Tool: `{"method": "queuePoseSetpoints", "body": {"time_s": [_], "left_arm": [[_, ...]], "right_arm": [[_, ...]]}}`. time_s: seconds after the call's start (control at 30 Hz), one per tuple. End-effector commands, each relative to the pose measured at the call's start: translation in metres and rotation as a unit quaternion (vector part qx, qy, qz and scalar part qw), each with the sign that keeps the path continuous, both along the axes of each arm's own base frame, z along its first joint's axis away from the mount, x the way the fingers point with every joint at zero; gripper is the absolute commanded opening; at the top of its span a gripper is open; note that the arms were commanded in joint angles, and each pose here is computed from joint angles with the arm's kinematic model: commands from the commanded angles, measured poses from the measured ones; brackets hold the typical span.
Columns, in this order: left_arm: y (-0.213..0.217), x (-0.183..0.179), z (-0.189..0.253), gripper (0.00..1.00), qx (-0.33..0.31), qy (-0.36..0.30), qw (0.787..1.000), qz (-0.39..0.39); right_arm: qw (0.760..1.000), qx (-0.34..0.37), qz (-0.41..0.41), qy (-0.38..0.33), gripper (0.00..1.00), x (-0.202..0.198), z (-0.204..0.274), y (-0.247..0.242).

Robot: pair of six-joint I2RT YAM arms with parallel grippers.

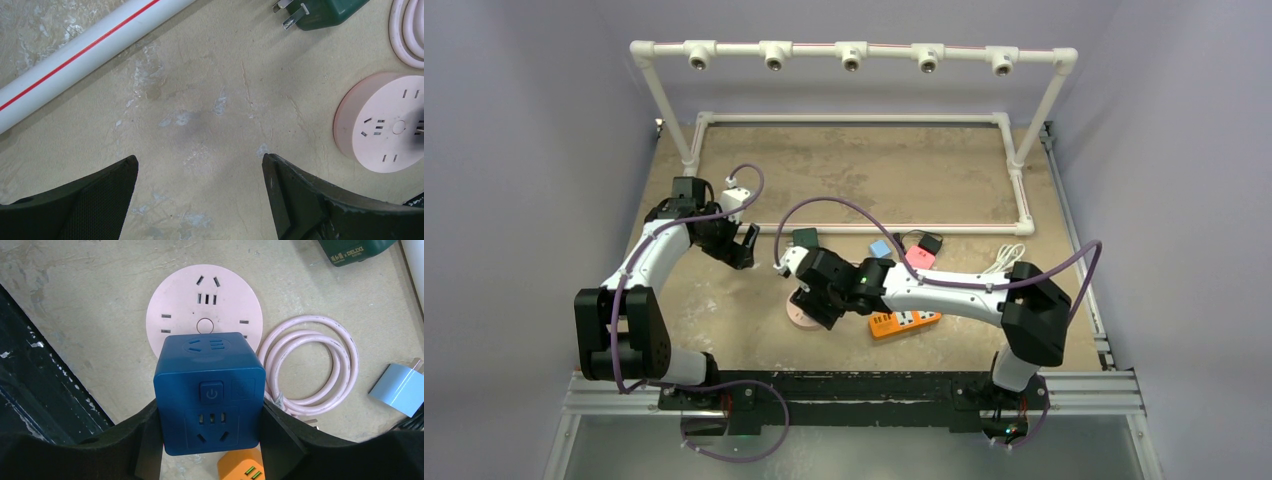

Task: Insert the plug

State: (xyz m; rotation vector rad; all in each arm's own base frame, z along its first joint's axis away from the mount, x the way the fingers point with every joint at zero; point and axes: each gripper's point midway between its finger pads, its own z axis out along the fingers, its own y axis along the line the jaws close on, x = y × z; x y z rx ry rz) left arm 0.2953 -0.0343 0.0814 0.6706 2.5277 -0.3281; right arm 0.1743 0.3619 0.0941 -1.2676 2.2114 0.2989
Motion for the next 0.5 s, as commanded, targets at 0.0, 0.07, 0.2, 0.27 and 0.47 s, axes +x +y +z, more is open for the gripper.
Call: {"method": "queuePoseSetpoints", "body": {"time_s": [0.0,0.07,0.2,0.27,0.47], "left_arm": [[0.004,0.009,0.014,0.93,0.004,-0.028,1.0,0.0],[0.004,0.009,0.014,0.94,0.003,-0.027,1.0,0.0],[0.003,0.008,0.013,0.93,0.001,-0.024,1.0,-0.003],[0.001,0.008,0.013,0.92,-0.005,-0.022,1.0,-0.006],[-0.01,0.001,0.011,0.81,-0.033,-0.007,0.999,-0.03]], "right_arm": [[0.998,-0.062,0.002,0.001,0.0,0.0,-0.024,-0.012],[0.997,-0.073,0.0,0.006,0.0,-0.001,-0.029,-0.015],[0.995,-0.094,-0.002,0.015,0.0,-0.003,-0.034,-0.019],[0.995,-0.102,-0.005,0.016,0.0,-0.002,-0.033,-0.019],[0.995,-0.099,-0.018,0.012,0.0,0.0,-0.029,-0.015]]}}
